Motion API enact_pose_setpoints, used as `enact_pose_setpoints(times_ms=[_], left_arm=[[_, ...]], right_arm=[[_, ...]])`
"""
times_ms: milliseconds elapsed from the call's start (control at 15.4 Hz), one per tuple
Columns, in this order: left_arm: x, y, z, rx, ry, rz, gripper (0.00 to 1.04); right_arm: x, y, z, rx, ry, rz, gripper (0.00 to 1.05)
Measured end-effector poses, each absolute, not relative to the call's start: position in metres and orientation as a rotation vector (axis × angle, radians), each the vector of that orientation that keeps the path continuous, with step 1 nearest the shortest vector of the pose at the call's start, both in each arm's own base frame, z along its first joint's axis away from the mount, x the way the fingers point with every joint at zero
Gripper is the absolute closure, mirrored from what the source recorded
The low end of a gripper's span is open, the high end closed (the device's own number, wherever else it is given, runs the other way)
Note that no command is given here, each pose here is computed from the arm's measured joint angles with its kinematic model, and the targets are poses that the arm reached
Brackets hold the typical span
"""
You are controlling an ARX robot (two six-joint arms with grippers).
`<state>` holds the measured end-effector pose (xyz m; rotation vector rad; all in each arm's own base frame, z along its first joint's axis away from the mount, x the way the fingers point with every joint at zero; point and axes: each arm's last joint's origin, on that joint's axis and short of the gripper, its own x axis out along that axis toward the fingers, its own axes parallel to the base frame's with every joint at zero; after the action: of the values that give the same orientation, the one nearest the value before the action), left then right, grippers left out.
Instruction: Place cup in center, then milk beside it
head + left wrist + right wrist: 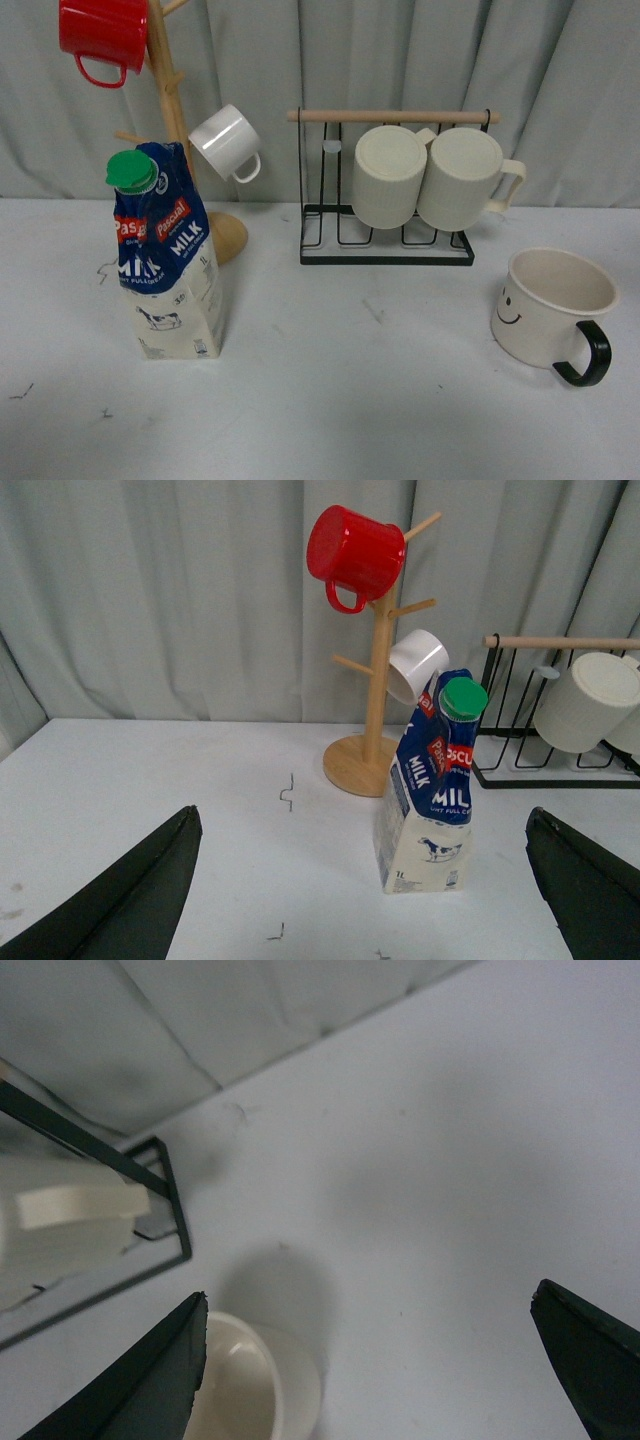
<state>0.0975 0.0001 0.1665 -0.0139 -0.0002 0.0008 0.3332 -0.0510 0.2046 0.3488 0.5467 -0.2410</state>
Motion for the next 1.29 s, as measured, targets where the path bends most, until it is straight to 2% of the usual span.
enact_pose_setpoints(times_ms=[194, 259, 971, 1294], left_arm=[[0.097, 0.0, 0.167, -0.014, -0.001, 0.001, 0.07], [0.097, 0.0, 0.167, -0.014, 0.0, 0.001, 0.07], [0.097, 0.0, 0.167, -0.014, -0.001, 0.001, 0.07], [0.097, 0.0, 0.167, -0.014, -0.001, 0.001, 0.07]], right_arm=[[0.35, -0.047, 0.162, 0.346, 0.737, -0.221, 0.06], [0.355, -0.039, 0.154, 0.34, 0.799, -0.171, 0.06], [0.383, -0.013, 0.106, 0.173, 0.895, -0.054, 0.07], [0.385, -0.009, 0.104, 0.162, 0.892, -0.053, 0.65]])
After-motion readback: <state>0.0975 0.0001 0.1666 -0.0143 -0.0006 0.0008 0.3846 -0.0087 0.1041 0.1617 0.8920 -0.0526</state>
